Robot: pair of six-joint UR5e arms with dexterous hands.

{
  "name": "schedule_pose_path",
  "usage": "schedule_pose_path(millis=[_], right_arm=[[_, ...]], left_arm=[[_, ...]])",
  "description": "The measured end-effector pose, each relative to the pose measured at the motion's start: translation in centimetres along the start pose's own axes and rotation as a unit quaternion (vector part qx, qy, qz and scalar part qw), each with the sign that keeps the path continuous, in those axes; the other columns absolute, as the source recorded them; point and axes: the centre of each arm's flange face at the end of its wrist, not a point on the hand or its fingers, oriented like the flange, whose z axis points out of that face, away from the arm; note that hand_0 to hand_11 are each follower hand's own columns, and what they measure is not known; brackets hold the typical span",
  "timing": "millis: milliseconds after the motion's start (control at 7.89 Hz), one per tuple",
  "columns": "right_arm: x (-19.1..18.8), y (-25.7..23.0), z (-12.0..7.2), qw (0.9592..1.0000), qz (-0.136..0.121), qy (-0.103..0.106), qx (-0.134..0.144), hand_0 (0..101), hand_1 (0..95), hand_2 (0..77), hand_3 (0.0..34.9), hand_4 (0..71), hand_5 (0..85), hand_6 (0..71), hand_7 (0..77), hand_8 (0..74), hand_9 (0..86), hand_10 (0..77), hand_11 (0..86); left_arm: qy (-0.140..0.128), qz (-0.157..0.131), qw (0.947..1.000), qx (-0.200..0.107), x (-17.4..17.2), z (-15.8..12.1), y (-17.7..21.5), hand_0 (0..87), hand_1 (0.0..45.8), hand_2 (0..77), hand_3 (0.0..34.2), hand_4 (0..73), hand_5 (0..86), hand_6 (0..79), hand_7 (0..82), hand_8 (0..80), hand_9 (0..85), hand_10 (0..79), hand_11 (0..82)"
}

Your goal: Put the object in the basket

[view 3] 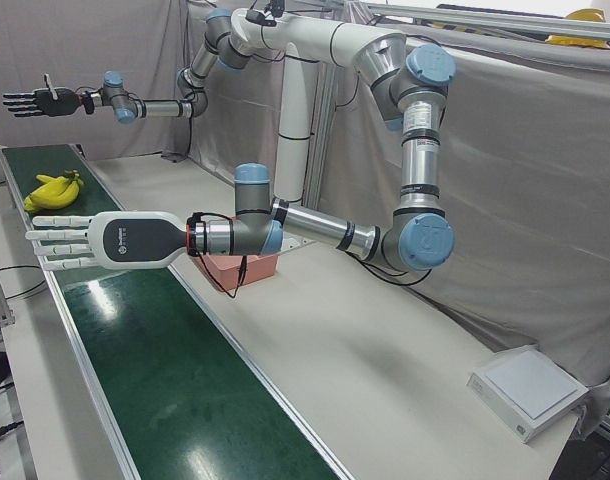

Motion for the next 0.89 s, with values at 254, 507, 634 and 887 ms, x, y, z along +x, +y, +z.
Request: schedule_pose_path(millis=[254, 507, 634, 887], right_arm=[[0.0, 0.0, 0.0, 1.0, 0.0, 0.0, 0.0, 0, 0.0, 0.5, 0.0, 0.0, 0.0, 0.0, 0.5, 0.0, 0.0, 0.0, 0.0], [0.0, 0.0, 0.0, 1.0, 0.0, 0.0, 0.0, 0, 0.0, 0.5, 0.0, 0.0, 0.0, 0.0, 0.5, 0.0, 0.0, 0.0, 0.0], [0.0, 0.0, 0.0, 1.0, 0.0, 0.0, 0.0, 0, 0.0, 1.1, 0.1, 0.0, 0.0, 0.0, 0.5, 0.0, 0.0, 0.0, 0.0], [0.0, 0.0, 0.0, 1.0, 0.0, 0.0, 0.0, 0, 0.0, 0.5, 0.0, 0.0, 0.0, 0.0, 0.5, 0.0, 0.0, 0.0, 0.0]], left_arm=[[0.001, 0.001, 1.0, 0.002, 0.21, -0.08, -0.2, 58.8, 20.2, 0.5, 2.0, 6.5, 0.5, 0.0, 0.5, 3.8, 6.5, 1.1, 4.4], [0.001, 0.001, 1.0, 0.003, 0.26, -0.13, -0.24, 58.9, 20.2, 0.5, 2.0, 6.5, 0.5, 0.0, 0.5, 3.8, 6.5, 1.1, 4.4], [0.001, 0.001, 1.0, 0.003, 0.28, -0.12, -0.22, 58.8, 20.2, 0.5, 2.0, 6.5, 0.5, 0.5, 0.5, 3.8, 6.5, 1.1, 4.4], [0.0, 0.001, 1.0, 0.004, 0.22, -0.15, -0.2, 58.9, 20.2, 0.5, 2.0, 6.5, 0.5, 0.5, 0.5, 3.8, 6.5, 1.1, 4.4]])
